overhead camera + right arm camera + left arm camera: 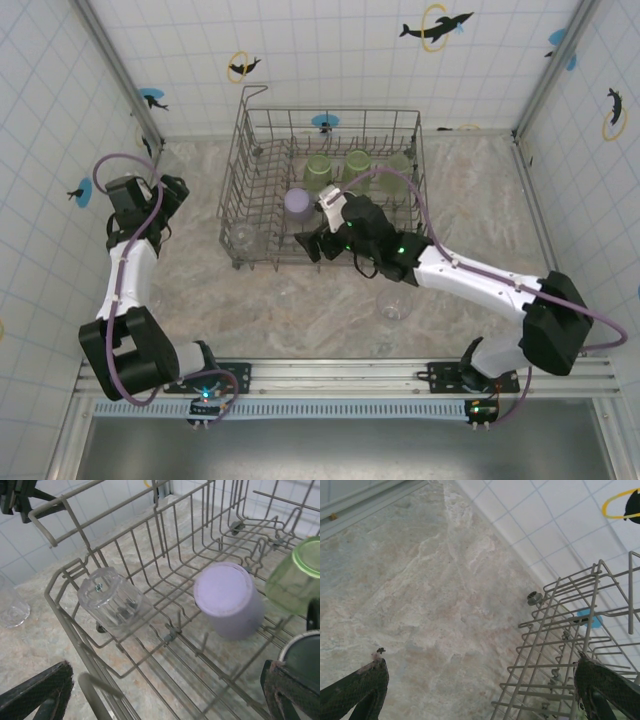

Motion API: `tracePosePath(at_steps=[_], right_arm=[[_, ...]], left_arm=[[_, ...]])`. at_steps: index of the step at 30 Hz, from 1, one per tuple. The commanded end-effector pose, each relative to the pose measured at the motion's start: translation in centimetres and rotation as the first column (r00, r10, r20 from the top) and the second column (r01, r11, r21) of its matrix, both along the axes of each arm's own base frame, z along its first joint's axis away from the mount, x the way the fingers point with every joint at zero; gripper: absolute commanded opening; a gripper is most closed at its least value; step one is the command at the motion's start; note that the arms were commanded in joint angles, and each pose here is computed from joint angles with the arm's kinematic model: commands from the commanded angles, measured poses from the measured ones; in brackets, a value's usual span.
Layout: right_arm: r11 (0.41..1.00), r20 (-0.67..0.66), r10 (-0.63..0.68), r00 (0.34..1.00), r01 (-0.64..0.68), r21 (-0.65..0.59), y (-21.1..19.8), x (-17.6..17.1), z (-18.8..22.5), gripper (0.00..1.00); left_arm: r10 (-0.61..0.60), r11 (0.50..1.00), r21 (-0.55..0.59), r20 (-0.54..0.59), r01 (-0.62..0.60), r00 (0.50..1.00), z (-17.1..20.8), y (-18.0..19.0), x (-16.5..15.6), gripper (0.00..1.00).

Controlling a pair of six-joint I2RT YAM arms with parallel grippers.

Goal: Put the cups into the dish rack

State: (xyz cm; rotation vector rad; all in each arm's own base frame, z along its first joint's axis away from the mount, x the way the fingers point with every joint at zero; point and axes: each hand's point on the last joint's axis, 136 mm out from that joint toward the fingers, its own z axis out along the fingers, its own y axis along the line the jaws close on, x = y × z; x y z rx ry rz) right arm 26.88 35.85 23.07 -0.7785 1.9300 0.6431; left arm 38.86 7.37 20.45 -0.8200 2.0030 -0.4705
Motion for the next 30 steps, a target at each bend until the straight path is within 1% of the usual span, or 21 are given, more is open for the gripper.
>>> tracePosePath(at_steps=[1, 4, 5, 7, 13, 15, 17, 18, 20, 25, 27, 30], right_arm=[[0.998, 0.021, -0.048, 0.999, 0.047, 0.042, -1.7, 0.3, 0.7, 1.0], [0.997, 0.003, -0.063, 0.998, 0.063, 0.044, -3.3, 0.3, -0.1, 1.0], [0.995, 0.016, -0.069, 0.998, 0.067, 0.074, -3.5, 0.5, 0.5, 1.0], [0.993, 0.011, -0.078, 0.997, 0.077, 0.085, -4.3, 0.6, 0.5, 1.0], [0.989, -0.005, -0.107, 0.994, 0.107, 0.101, -6.6, 0.8, 0.0, 1.0], [0.987, -0.01, -0.108, 0.994, 0.109, 0.116, -7.1, 0.7, 0.0, 1.0], [0.986, -0.012, -0.109, 0.994, 0.11, 0.128, -7.4, 0.8, 0.1, 1.0], [0.985, -0.013, -0.11, 0.994, 0.111, 0.13, -7.5, 0.8, 0.1, 1.0], [0.985, -0.014, -0.106, 0.994, 0.107, 0.133, -7.6, 0.8, 0.2, 1.0], [0.987, -0.018, -0.086, 0.996, 0.087, 0.136, -7.3, 0.8, 0.3, 1.0], [0.987, -0.023, -0.081, 0.996, 0.083, 0.134, -7.1, 0.9, 0.3, 1.0], [0.987, -0.027, -0.079, 0.997, 0.082, 0.135, -6.9, 1.0, 0.3, 1.0]], left_arm=[[0.053, 0.997, 0.058, -0.012, -0.053, 0.998, 1.2, 1.1, -1.2, 0.97], [0.107, 0.991, 0.087, -0.05, -0.102, 0.993, 1.1, 1.9, -2.4, 0.97], [0.127, 0.988, 0.094, -0.068, -0.12, 0.99, 0.9, 2.2, -2.8, 0.97], [0.165, 0.982, 0.112, -0.099, -0.154, 0.981, 0.7, 2.7, -3.6, 0.97], [0.271, 0.958, 0.156, -0.232, -0.239, 0.934, -1.0, 3.8, -6.8, 0.97], [0.321, 0.943, 0.178, -0.278, -0.28, 0.905, -1.7, 4.3, -8.1, 0.97], [0.386, 0.92, 0.197, -0.326, -0.338, 0.863, -2.4, 5.0, -9.7, 0.97], [0.418, 0.907, 0.203, -0.323, -0.369, 0.849, -1.6, 5.3, -9.9, 0.97], [0.458, 0.889, 0.209, -0.357, -0.408, 0.814, -1.9, 5.6, -11.0, 0.97], [0.503, 0.864, 0.208, -0.414, -0.459, 0.759, -2.7, 5.5, -13.1, 0.97], [0.56, 0.825, 0.214, -0.433, -0.523, 0.707, -3.2, 5.8, -14.4, 0.97], [0.575, 0.812, 0.226, -0.466, -0.537, 0.673, -4.1, 5.8, -15.3, 0.97]])
